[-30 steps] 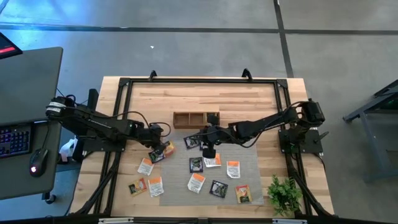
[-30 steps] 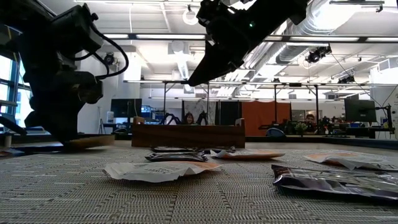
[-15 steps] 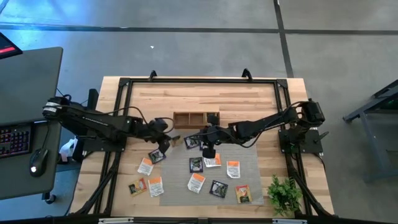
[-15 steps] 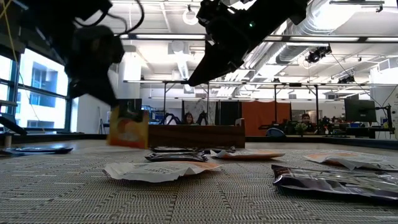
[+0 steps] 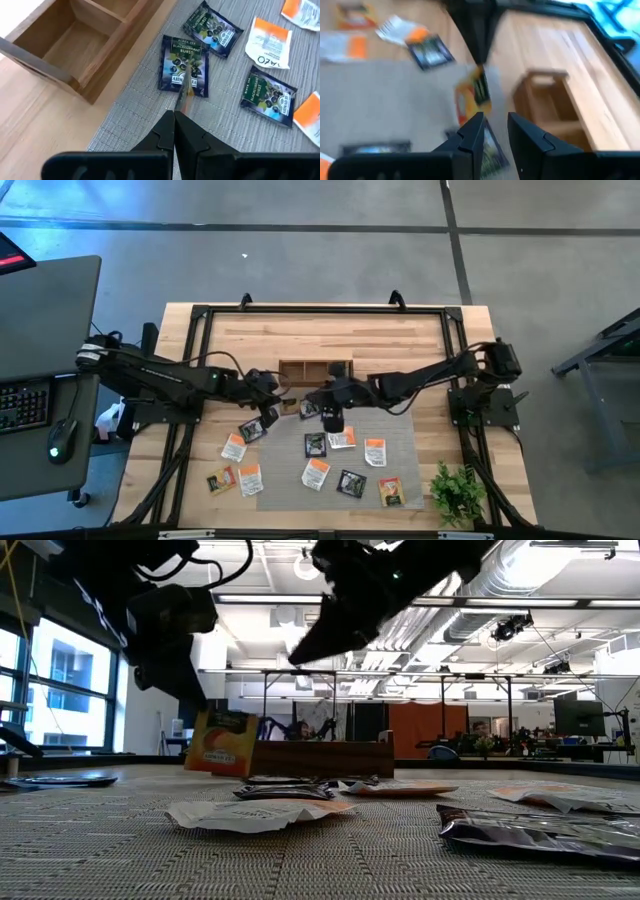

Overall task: Pick & Place Tea
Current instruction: Put the orange tea bag into the right section of the wooden organizer

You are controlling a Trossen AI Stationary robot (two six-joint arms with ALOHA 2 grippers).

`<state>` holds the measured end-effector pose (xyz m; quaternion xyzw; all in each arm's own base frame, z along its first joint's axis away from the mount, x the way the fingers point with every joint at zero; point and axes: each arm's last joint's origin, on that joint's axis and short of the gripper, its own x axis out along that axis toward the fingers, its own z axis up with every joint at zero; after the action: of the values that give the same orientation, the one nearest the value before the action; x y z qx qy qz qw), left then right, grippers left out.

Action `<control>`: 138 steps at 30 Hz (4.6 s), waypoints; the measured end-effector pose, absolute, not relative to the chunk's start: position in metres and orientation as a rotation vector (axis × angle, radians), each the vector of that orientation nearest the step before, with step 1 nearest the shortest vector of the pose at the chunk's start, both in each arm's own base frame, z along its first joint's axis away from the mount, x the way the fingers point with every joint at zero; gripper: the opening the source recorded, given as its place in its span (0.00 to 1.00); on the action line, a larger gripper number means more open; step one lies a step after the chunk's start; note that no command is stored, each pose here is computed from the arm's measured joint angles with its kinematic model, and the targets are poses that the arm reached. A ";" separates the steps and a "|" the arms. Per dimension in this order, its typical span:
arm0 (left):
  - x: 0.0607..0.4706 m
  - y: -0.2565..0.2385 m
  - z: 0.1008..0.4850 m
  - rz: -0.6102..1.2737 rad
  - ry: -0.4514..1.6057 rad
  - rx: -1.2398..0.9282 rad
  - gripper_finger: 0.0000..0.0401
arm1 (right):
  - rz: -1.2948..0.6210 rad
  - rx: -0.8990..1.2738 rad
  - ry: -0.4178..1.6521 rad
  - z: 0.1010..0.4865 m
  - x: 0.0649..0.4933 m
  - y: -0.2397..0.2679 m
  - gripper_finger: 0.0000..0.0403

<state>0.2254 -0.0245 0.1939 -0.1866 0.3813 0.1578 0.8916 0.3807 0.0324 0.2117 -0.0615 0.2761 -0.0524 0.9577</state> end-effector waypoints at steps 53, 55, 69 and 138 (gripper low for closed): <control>0.233 -0.023 0.198 0.320 0.705 -0.189 0.13 | 0.065 0.083 0.476 0.141 0.418 -0.016 0.02; 0.233 -0.023 0.198 0.320 0.707 -0.189 0.17 | 0.065 0.077 0.483 0.147 0.416 -0.015 0.01; 0.233 -0.022 0.199 0.363 0.692 -0.171 0.26 | -0.228 -0.201 0.838 0.235 0.337 -0.036 0.01; 0.233 -0.021 0.199 0.384 0.687 -0.117 0.26 | 0.245 0.207 0.779 0.226 0.334 0.122 0.27</control>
<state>0.2333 -0.0206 0.1991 -0.0571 0.3345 0.1869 0.9219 0.3340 0.1221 0.2258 0.1003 0.3781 0.1191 0.9126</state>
